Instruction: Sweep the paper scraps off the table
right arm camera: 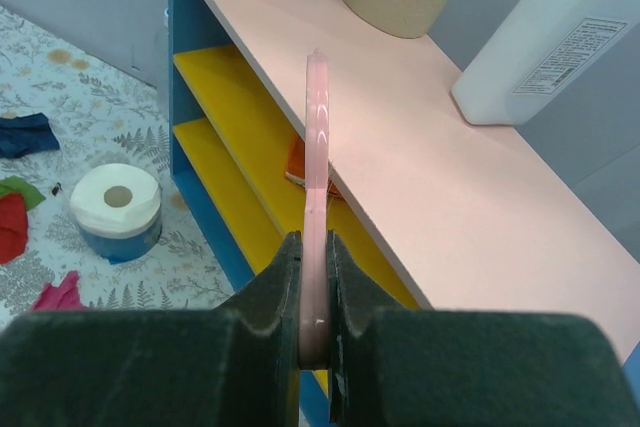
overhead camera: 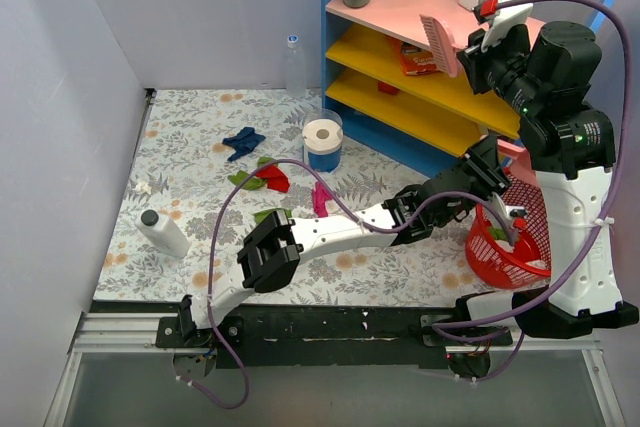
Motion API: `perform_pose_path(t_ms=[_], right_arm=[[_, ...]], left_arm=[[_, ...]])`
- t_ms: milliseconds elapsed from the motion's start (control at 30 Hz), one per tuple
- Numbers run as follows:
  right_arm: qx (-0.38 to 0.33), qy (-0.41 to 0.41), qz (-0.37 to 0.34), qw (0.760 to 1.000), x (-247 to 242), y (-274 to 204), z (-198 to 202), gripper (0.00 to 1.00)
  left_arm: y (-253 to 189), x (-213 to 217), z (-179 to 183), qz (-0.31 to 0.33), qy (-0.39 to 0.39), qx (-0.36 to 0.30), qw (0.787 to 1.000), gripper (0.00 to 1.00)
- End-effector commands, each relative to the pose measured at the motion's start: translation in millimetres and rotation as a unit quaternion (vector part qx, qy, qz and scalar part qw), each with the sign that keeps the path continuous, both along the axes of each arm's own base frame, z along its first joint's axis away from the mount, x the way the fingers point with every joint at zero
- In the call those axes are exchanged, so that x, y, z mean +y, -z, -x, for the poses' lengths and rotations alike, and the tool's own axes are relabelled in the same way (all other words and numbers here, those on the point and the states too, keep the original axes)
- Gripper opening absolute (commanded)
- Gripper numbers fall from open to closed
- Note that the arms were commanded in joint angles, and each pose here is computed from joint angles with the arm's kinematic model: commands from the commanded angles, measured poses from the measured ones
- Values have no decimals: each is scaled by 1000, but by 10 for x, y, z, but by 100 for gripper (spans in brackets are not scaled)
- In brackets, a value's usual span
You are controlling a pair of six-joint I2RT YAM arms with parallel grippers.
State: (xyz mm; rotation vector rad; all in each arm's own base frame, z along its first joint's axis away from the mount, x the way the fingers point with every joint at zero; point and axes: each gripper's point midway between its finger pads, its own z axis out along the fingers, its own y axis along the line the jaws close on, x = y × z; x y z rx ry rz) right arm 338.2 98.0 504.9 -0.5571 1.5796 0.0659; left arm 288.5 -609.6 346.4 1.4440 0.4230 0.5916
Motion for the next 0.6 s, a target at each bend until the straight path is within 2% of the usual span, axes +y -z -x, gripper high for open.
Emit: perform_pose_path(t_ms=[0, 200, 233, 300, 333, 433, 567], right_arm=[[-58, 0, -24, 998, -37, -375, 106, 1], [-80, 14, -26, 996, -101, -524, 114, 1], [-85, 13, -27, 996, -106, -563, 131, 1], [-99, 10, -28, 995, -108, -666, 169, 1], [-103, 18, -31, 994, -136, -696, 166, 1], [-115, 35, -34, 992, -184, -763, 108, 1], [-158, -15, -40, 986, -37, -879, 231, 1]], left_arm=[[-653, 157, -5, 91, -9, -23, 996, 0], [-709, 401, -115, 129, -53, 1, 990, 0], [-827, 510, -117, 144, -57, 8, 988, 0], [-690, 603, -150, 128, -67, 24, 989, 0], [-867, 761, -125, 144, -71, 31, 987, 0], [-672, 938, -120, 112, -89, 89, 986, 0], [-862, 1439, -75, 141, -115, 166, 969, 0]])
